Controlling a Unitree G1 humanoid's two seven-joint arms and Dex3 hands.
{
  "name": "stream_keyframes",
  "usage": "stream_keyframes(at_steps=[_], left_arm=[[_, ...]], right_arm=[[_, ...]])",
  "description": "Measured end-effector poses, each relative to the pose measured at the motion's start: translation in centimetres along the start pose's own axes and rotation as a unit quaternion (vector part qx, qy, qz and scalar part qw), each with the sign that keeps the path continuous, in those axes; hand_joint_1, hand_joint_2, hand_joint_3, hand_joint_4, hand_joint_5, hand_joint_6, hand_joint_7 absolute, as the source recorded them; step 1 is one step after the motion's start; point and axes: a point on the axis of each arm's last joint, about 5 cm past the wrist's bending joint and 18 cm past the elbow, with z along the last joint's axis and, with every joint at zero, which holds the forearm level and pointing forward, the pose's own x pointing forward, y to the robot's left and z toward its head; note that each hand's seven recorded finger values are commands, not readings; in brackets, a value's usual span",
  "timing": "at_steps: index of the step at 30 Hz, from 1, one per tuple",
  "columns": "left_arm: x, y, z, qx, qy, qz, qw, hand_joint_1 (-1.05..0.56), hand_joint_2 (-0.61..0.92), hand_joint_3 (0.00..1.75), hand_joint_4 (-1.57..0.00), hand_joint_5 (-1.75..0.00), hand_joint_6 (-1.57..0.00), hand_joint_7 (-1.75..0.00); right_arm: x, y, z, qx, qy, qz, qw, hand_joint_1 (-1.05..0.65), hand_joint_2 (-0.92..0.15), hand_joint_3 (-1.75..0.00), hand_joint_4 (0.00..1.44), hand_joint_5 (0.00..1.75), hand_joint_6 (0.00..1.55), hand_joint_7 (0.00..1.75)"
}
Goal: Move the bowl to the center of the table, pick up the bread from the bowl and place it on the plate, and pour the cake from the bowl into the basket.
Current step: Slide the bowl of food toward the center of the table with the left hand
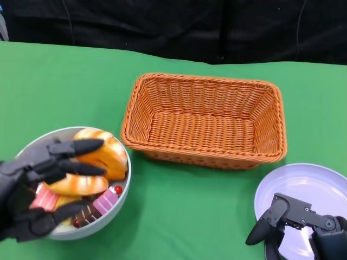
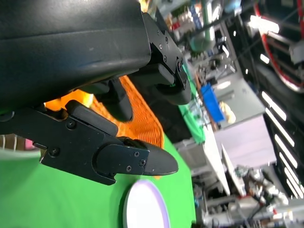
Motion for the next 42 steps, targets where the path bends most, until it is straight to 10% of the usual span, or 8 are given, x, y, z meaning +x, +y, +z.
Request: stream_keyframes(at_steps=[15,42], left_arm=[[0.5,3.9,-0.7,0.152,0.055,0.112,0.980,-0.71,0.92,0.50,-0.01,-0.72,-0.23,-0.19],[2.1,5.7,-6.5,0.117,0.404,0.101,0.902,-0.64,0.92,0.68,-0.01,-0.06,-0.01,-0.03]], right_arm=[[-0.2,-0.1,-0.1,-0.003,0.006,0.000,1.000,0.02,-0.16,-1.68,0.95,1.75,0.87,1.38],[-0.2,-0.2,-0.1,-0.006,0.002,0.002,1.000,0.01,-0.15,-1.70,0.93,1.75,0.87,1.38]])
